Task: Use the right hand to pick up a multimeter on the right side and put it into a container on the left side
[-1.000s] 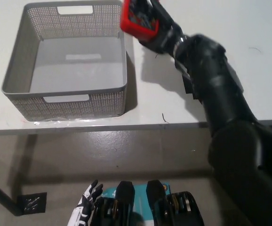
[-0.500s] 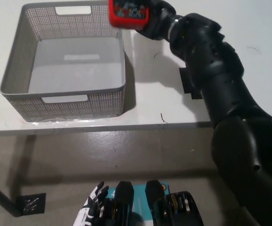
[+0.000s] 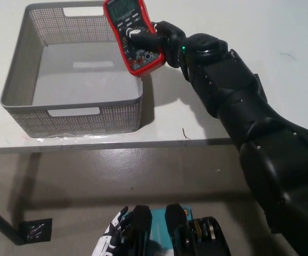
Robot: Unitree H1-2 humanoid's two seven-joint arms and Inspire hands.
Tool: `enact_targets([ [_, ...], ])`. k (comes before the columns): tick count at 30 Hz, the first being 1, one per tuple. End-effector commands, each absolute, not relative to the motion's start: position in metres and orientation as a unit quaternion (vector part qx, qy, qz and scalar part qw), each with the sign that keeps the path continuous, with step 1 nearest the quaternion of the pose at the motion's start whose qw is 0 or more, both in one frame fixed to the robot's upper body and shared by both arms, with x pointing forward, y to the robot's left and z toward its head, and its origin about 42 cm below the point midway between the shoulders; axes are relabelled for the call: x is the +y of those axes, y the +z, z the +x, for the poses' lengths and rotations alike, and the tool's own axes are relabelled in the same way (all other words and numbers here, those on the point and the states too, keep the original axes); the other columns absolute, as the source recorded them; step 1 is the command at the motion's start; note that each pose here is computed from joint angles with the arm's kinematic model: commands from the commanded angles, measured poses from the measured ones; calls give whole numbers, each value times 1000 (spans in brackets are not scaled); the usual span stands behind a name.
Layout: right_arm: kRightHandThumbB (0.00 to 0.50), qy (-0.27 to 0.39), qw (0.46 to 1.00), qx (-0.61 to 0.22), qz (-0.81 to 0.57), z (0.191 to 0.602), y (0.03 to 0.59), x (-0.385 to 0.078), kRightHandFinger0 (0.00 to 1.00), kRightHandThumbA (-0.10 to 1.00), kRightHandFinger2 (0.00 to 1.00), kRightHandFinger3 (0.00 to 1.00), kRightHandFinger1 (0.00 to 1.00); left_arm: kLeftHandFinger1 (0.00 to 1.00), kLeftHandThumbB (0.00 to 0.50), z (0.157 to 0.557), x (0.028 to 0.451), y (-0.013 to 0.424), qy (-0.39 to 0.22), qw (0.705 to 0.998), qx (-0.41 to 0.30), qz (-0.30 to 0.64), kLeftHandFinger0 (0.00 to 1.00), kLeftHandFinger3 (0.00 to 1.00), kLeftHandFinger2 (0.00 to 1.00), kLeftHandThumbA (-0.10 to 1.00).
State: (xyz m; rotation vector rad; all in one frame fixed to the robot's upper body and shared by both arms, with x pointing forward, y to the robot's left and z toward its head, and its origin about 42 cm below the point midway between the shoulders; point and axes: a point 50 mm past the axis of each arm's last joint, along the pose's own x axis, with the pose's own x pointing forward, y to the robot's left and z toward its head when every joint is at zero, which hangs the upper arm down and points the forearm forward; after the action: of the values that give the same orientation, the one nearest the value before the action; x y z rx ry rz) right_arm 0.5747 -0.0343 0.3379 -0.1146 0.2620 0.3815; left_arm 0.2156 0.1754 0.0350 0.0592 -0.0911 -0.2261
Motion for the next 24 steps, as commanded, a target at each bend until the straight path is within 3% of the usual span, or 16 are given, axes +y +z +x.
enact_targets([
  [1, 161, 177, 982, 27, -54, 582, 399, -32, 0, -100, 738, 724, 343, 1000, 431, 217, 168, 40, -130, 989, -65, 27, 1000, 1000, 1000, 1000],
  [5, 168, 172, 983, 28, -53, 583, 399, -37, 0, -100, 762, 741, 370, 1000, 445, 217, 166, 40, -139, 987, -69, 35, 1000, 1000, 1000, 1000],
  [6, 180, 170, 985, 30, -27, 583, 400, -37, 0, -100, 759, 835, 352, 1000, 448, 217, 166, 40, -141, 987, -68, 36, 1000, 1000, 1000, 1000],
  [7, 182, 167, 985, 30, 4, 583, 401, -38, 0, -100, 747, 790, 330, 1000, 449, 217, 167, 40, -143, 987, -69, 38, 1000, 1000, 1000, 1000],
  [8, 238, 160, 984, 28, 78, 583, 407, -40, 0, -50, 607, 674, 259, 1000, 455, 218, 167, 41, -146, 986, -69, 39, 1000, 1000, 1000, 1000],
  [9, 226, 187, 973, 29, 131, 584, 412, -43, 91, 140, 619, 598, 321, 1000, 457, 221, 166, 42, -148, 986, -70, 41, 1000, 1000, 1000, 1000],
  [10, 390, 230, 953, 27, 195, 584, 422, -48, 476, 437, 1000, 1000, 744, 1000, 458, 222, 165, 43, -150, 985, -68, 41, 1000, 1000, 1000, 1000],
  [11, 401, 263, 934, 23, 241, 583, 432, -52, 699, 489, 1000, 1000, 1000, 1000, 460, 222, 165, 43, -152, 985, -66, 45, 1000, 1000, 1000, 1000],
  [12, 415, 286, 922, 13, 261, 583, 442, -55, 944, 542, 1000, 1000, 1000, 1000, 467, 225, 165, 45, -154, 985, -68, 49, 1000, 1000, 1000, 1000],
  [13, 439, 297, 917, 3, 267, 582, 451, -58, 1000, 576, 1000, 1000, 1000, 1000, 468, 228, 164, 46, -155, 984, -69, 51, 1000, 1000, 1000, 1000],
  [15, 470, 306, 915, -12, 263, 582, 467, -62, 1000, 623, 1000, 1000, 1000, 1000, 461, 231, 163, 48, -159, 983, -71, 53, 1000, 1000, 1000, 1000],
  [20, 469, 309, 909, -34, 276, 580, 493, -79, 1000, 679, 1000, 1000, 1000, 1000, 428, 234, 157, 49, -179, 980, -70, 54, 1000, 1000, 1000, 1000],
  [24, 461, 303, 911, -40, 276, 580, 491, -101, 1000, 715, 1000, 1000, 1000, 1000, 450, 233, 151, 48, -195, 977, -63, 62, 1000, 1000, 1000, 1000],
])
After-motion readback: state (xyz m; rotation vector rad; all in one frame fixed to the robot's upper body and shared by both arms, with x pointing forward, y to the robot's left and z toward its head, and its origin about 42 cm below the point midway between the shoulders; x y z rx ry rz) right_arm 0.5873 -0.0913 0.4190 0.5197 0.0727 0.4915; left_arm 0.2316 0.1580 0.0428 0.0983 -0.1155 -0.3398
